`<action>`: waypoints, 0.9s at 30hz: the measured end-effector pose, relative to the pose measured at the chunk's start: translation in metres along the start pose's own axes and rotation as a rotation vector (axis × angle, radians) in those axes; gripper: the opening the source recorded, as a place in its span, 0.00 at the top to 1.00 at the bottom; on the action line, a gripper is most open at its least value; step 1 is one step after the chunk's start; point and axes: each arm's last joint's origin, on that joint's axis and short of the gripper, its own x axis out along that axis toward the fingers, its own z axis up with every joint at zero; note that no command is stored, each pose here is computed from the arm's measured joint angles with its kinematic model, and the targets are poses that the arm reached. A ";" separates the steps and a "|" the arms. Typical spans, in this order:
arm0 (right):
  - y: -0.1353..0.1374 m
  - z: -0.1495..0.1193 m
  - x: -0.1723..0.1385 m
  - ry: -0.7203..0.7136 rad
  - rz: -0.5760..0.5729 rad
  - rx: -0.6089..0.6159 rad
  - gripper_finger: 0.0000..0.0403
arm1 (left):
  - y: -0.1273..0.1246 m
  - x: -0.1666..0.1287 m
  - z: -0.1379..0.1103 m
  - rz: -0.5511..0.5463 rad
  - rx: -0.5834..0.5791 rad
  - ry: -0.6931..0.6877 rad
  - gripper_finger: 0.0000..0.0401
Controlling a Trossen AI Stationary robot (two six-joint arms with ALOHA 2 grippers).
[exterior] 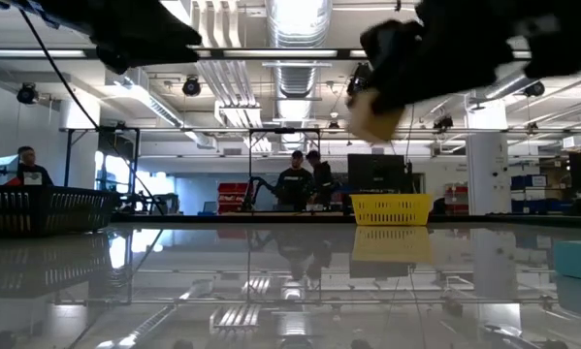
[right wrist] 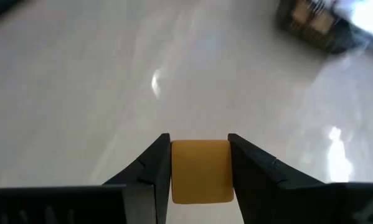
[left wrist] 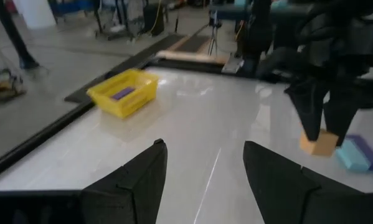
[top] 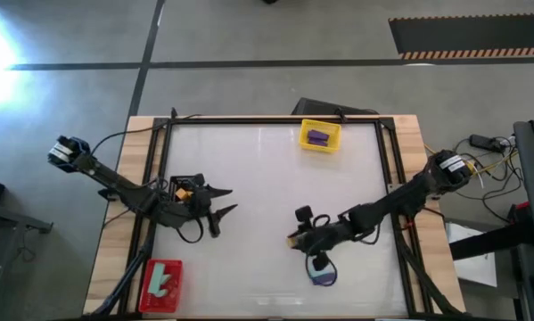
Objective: Sort & place blocks by color
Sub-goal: Put the yellow block into the black bin
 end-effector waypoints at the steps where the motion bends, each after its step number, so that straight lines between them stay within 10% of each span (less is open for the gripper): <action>1: -0.004 0.003 0.000 -0.051 -0.015 -0.002 0.71 | -0.004 0.003 0.000 -0.005 -0.001 -0.019 0.51; 17: -0.047 0.044 -0.035 -0.792 -0.262 -0.129 0.71 | -0.052 0.047 -0.010 -0.048 0.032 -0.195 0.51; 27: -0.056 0.042 -0.035 -0.823 -0.267 -0.115 0.71 | -0.054 0.048 -0.011 -0.051 0.004 -0.212 0.51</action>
